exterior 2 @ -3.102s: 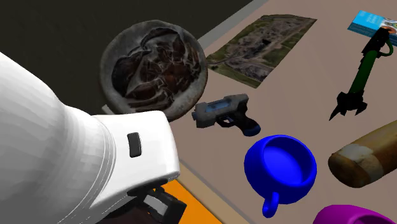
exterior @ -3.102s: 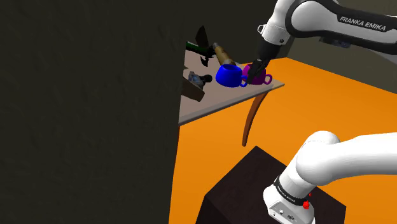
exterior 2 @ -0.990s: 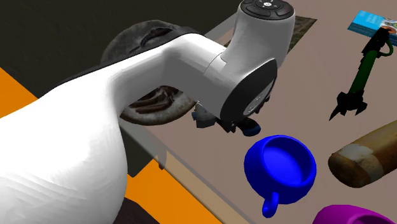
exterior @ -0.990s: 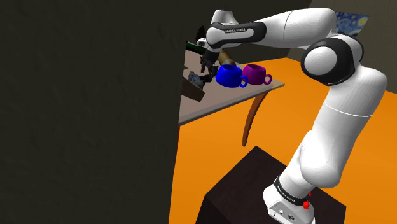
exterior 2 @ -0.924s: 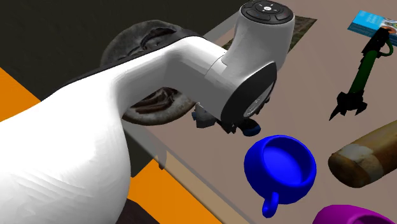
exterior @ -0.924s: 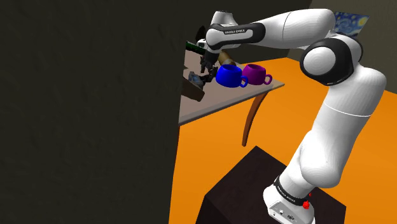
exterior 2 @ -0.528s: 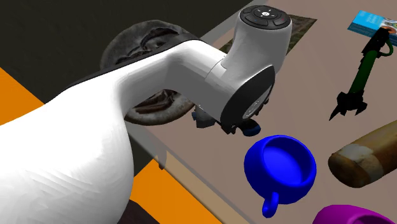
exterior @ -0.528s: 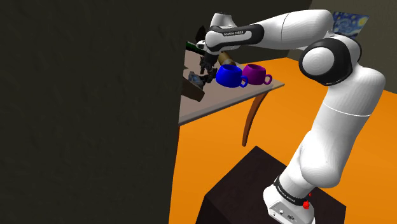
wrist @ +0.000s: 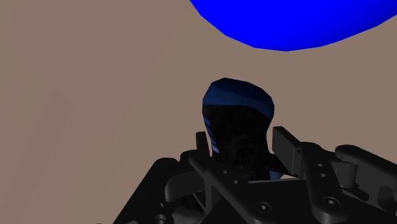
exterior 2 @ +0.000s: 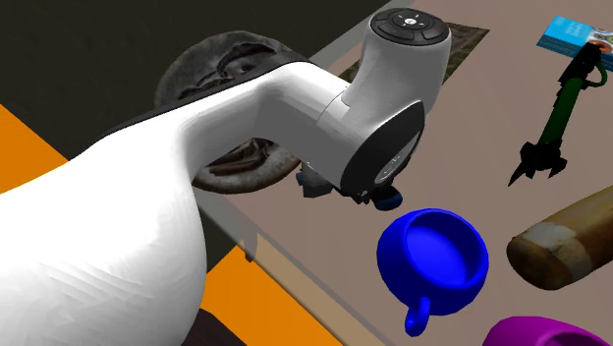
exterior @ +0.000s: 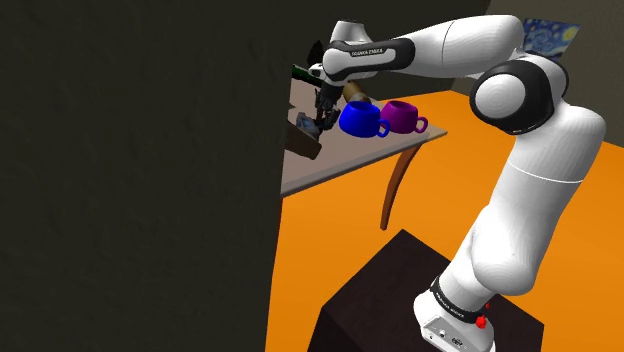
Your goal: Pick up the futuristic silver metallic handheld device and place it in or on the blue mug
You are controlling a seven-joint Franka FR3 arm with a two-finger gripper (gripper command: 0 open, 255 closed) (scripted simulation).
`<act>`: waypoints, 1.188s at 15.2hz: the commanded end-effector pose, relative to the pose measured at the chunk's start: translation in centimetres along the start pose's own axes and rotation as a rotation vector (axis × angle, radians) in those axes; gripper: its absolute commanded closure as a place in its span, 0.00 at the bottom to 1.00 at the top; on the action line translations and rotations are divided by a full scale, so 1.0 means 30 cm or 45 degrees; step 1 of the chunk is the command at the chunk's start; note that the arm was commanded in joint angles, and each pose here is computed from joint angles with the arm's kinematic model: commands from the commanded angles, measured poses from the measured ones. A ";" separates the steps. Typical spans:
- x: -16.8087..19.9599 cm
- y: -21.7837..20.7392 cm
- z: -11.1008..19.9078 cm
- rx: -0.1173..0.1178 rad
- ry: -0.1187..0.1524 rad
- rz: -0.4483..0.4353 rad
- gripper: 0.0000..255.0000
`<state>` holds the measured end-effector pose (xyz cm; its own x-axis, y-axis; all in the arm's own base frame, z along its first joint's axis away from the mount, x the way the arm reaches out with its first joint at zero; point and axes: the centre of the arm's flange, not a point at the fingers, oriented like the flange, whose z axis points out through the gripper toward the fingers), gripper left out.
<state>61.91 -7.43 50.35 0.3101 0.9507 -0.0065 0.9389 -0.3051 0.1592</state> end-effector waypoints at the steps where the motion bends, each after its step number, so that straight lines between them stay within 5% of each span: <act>1: 0.001 0.000 0.000 0.000 0.000 0.000 1.00; 5: 0.001 0.000 0.000 0.000 0.000 0.000 1.00; 18: -0.001 0.036 -0.225 0.000 0.000 0.000 1.00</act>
<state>61.95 -7.48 56.61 0.3099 0.9508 -0.0067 0.9390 -0.3049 0.1588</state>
